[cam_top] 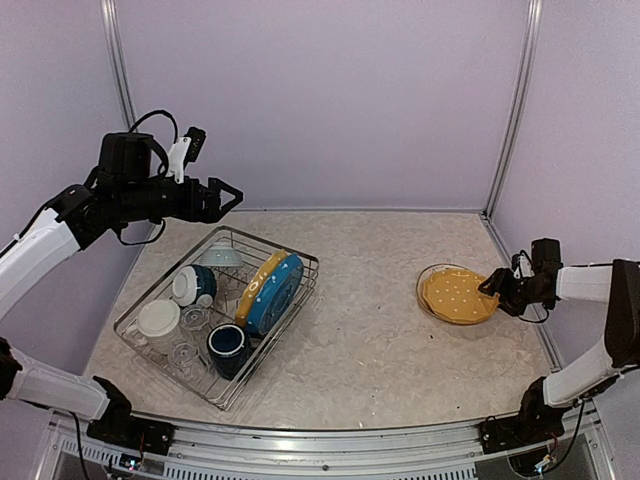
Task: Unload the mixed dishes from the dish rack
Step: Place the plate with another plate.
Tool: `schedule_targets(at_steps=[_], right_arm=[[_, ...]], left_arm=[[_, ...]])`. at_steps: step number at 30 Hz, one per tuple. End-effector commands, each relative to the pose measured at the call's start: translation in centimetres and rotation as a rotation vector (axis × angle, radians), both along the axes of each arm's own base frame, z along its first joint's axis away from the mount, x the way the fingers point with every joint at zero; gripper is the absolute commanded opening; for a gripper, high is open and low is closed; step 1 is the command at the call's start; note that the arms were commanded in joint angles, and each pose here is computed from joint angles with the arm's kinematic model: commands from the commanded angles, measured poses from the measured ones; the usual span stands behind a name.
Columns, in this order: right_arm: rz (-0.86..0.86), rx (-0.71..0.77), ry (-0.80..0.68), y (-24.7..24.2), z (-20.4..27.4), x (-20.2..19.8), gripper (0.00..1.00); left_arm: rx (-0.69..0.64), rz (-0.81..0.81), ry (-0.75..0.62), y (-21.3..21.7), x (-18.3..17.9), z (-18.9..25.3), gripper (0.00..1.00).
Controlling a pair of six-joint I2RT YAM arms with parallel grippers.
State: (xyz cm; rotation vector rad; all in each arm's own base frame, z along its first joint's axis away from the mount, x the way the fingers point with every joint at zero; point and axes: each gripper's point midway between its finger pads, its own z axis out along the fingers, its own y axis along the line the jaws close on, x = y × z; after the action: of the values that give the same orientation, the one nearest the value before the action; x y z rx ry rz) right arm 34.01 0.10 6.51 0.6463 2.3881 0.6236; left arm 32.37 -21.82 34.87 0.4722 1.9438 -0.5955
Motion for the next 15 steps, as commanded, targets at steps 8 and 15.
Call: schedule_targets(at_steps=[8,15], right_arm=[[-0.018,-0.103,0.014,-1.4,1.2,-1.4,0.71],[-0.009,-0.069,-0.015,-0.8,1.8,-1.7,0.45]], left_arm=[[-0.013,-0.015,0.017,-0.3,0.0,-0.1,0.99],[-0.015,-0.019,0.023,-0.4,0.0,-0.2,0.98]])
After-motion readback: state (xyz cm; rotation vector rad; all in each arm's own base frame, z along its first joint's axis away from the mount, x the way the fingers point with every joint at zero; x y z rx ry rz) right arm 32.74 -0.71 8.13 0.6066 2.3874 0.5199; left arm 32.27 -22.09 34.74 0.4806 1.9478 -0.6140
